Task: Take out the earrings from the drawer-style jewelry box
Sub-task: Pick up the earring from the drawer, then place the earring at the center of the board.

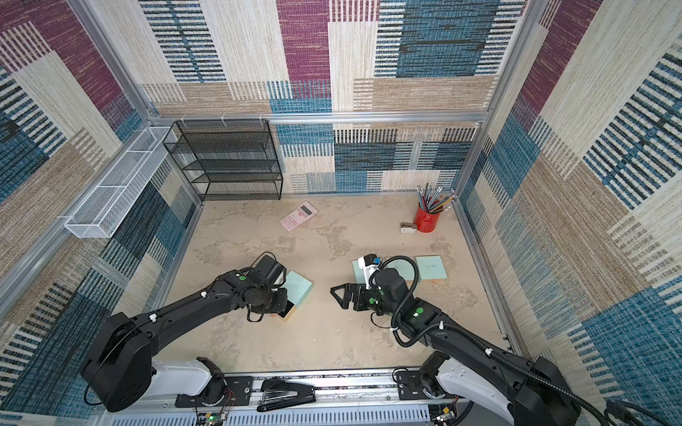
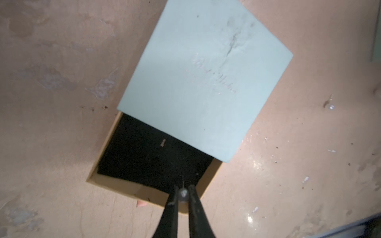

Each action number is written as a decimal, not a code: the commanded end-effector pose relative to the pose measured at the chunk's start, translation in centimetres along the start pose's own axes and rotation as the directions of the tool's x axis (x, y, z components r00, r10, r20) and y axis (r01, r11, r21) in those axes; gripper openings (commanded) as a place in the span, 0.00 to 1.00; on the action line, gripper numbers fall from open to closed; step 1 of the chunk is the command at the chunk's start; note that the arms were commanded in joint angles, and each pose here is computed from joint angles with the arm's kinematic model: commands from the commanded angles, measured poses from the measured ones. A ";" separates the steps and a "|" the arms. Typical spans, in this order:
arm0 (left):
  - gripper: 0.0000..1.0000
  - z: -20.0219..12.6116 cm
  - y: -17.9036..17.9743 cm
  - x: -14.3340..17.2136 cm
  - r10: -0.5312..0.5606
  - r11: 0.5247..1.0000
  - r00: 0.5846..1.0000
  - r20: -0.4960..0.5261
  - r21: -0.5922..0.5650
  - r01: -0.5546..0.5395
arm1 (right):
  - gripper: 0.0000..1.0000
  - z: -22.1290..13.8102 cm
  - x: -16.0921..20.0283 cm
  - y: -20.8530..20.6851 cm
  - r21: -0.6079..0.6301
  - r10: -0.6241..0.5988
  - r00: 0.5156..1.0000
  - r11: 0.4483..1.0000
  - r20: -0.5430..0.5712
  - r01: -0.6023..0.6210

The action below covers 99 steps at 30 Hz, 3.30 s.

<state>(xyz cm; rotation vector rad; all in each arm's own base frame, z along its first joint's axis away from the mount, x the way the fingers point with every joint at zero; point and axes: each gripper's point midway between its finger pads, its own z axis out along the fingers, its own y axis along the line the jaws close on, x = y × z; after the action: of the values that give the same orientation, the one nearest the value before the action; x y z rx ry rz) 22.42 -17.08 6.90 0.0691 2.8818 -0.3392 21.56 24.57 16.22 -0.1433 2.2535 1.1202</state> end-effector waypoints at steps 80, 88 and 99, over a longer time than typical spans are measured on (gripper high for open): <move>0.17 8.2 -13.2 -1.5 0.149 0.979 0.976 -0.157 0.159 -0.123 | 0.99 -5.7 -3.3 0.3 0.072 -0.021 0.976 0.997 0.218 0.005; 0.19 7.3 -13.4 -1.8 0.148 0.976 0.979 -0.141 0.180 -0.122 | 0.99 -5.6 -3.3 0.1 0.078 -0.020 0.976 0.997 0.217 0.003; 0.22 3.5 -13.9 -2.1 0.137 0.965 0.987 -0.085 0.237 -0.113 | 0.99 -5.5 -3.5 0.3 0.082 -0.028 0.975 0.997 0.220 0.010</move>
<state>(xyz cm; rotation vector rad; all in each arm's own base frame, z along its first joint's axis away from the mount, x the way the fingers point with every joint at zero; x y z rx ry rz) 24.65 -31.66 6.30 0.3509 2.9034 -0.6330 21.42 19.74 19.91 -0.0003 2.1277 0.9659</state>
